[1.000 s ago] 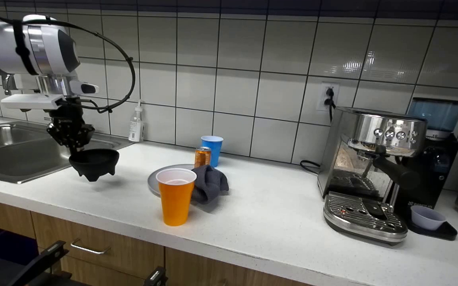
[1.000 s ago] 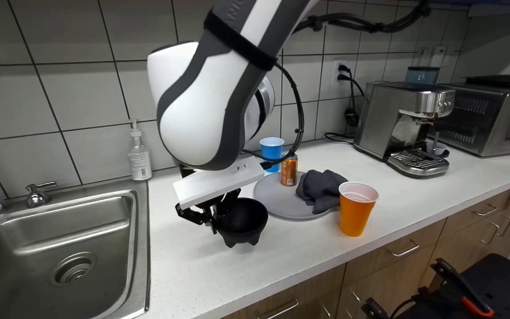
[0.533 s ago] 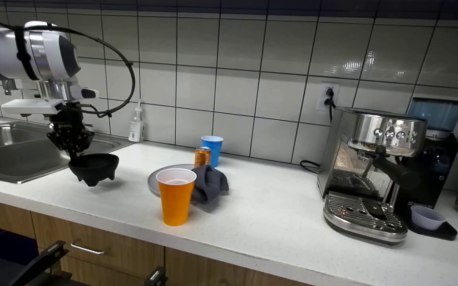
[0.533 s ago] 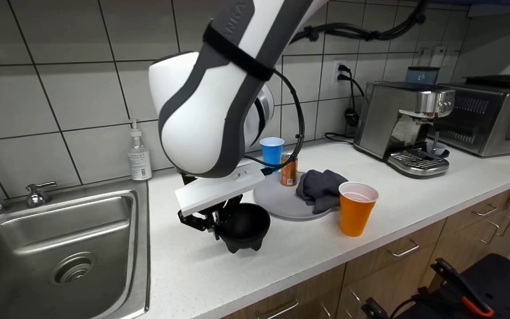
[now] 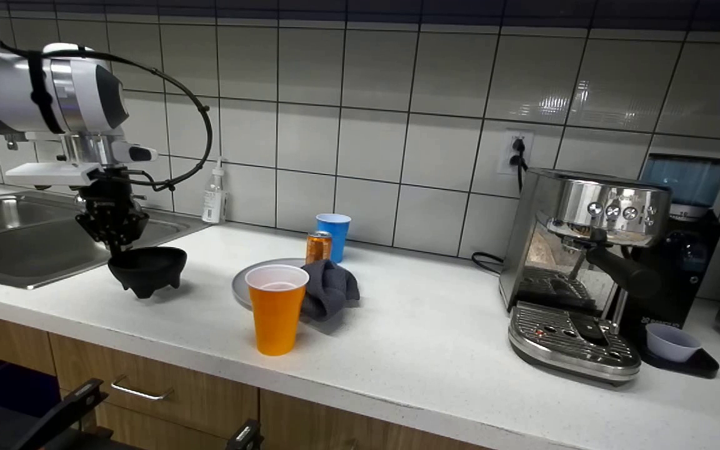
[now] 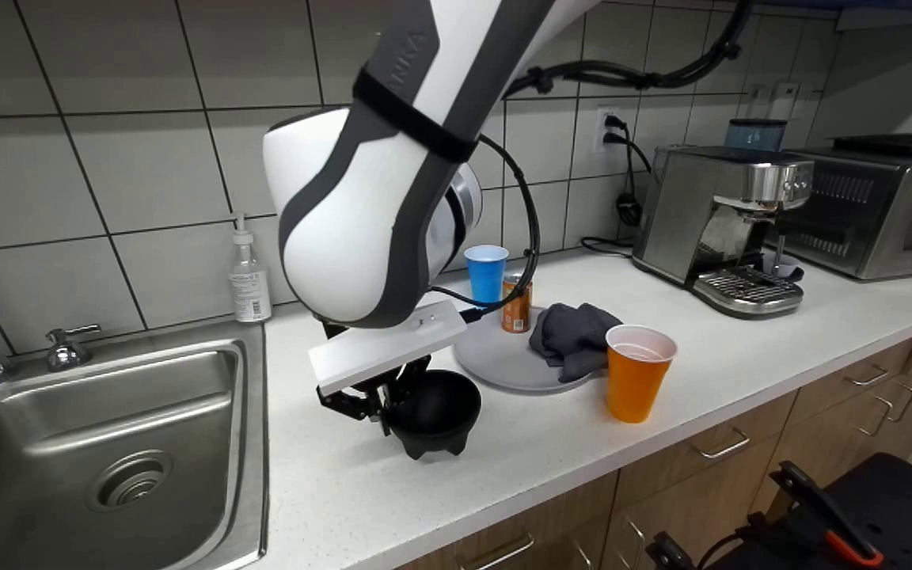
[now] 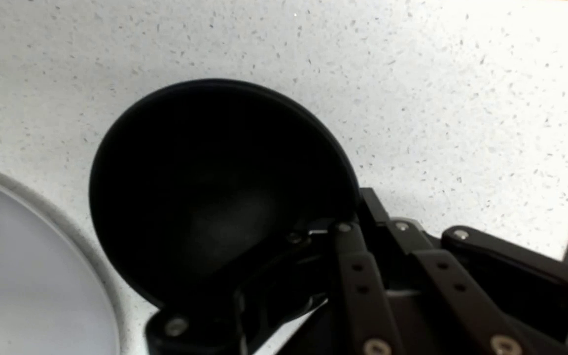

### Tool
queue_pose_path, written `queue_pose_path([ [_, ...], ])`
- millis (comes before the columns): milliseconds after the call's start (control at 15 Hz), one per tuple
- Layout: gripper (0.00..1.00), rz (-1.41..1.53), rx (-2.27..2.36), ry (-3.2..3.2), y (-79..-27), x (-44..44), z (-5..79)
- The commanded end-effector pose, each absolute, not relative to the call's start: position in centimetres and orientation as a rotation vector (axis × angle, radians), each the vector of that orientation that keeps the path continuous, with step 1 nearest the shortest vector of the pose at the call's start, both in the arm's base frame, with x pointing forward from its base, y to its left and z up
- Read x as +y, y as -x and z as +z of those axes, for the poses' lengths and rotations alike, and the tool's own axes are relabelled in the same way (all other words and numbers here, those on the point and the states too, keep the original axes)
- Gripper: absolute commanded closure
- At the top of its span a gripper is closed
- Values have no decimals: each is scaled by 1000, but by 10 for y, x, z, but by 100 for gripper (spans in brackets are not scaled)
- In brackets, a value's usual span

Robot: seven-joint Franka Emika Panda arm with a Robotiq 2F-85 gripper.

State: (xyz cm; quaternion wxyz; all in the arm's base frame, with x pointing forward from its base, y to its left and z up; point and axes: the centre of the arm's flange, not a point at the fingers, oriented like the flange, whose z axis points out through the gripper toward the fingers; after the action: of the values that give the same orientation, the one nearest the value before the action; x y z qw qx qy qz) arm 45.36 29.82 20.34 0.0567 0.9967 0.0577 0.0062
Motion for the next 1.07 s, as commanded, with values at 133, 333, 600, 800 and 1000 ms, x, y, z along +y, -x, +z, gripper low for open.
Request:
queue_pose_path([
  [133, 98, 5, 145, -2999, -463, 311, 201],
  [333, 87, 9, 158, -2994, -464, 314, 200],
  [600, 54, 16, 160, -2993, -464, 317, 202],
  [800, 33, 28, 152, -3002, -464, 315, 210],
  [1000, 10, 48, 147, -3012, -464, 310, 220],
])
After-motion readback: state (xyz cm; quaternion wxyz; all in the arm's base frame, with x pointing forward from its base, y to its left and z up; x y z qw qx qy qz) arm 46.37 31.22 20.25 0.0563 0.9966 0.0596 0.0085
